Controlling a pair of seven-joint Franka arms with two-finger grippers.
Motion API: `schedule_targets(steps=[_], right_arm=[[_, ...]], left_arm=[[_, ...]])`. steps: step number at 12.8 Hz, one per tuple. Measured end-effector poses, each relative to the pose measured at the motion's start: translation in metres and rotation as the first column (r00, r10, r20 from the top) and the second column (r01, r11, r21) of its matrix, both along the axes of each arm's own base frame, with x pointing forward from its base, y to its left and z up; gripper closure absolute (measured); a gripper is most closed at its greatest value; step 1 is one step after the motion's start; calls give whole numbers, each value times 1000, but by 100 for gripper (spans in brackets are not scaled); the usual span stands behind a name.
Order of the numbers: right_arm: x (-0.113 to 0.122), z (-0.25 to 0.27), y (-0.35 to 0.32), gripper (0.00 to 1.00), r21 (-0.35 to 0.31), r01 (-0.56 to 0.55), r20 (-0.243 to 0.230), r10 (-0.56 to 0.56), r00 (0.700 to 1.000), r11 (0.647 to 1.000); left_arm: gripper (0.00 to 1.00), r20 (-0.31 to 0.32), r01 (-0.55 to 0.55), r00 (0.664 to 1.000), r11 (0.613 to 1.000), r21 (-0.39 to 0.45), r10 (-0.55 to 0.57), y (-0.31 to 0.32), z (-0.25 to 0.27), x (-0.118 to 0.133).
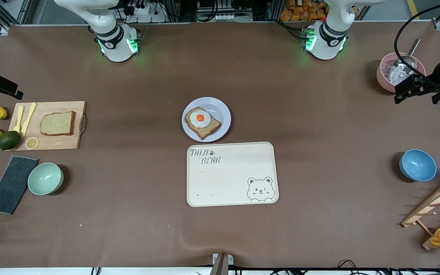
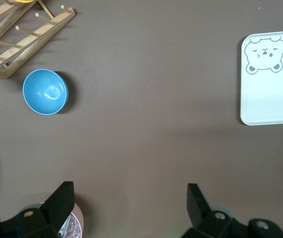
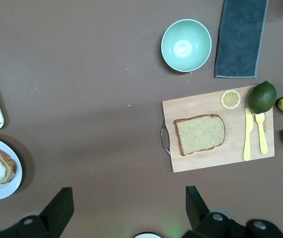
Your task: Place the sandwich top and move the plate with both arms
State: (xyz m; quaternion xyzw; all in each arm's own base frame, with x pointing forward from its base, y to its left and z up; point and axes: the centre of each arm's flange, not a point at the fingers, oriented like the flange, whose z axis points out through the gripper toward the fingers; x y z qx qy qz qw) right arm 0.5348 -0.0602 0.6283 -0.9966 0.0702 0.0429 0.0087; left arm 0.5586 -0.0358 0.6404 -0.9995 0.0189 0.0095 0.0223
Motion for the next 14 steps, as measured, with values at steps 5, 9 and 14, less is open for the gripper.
schedule_targets(steps=[5, 9, 14], right_arm=[[2, -9, -6, 0, 2, -7, -22, 7, 1000, 1000], [4, -34, -26, 0, 9, -65, -100, 65, 993, 998], [2, -46, -27, 0, 19, -70, -139, 72, 988, 997]], left_arm=[[0, -2, -4, 1000, 1000, -18, 4, -7, 0, -1], [0, -1, -76, 997, 997, -18, 76, -10, 0, -1], [0, -2, -86, 996, 996, -18, 86, -9, 0, -1]])
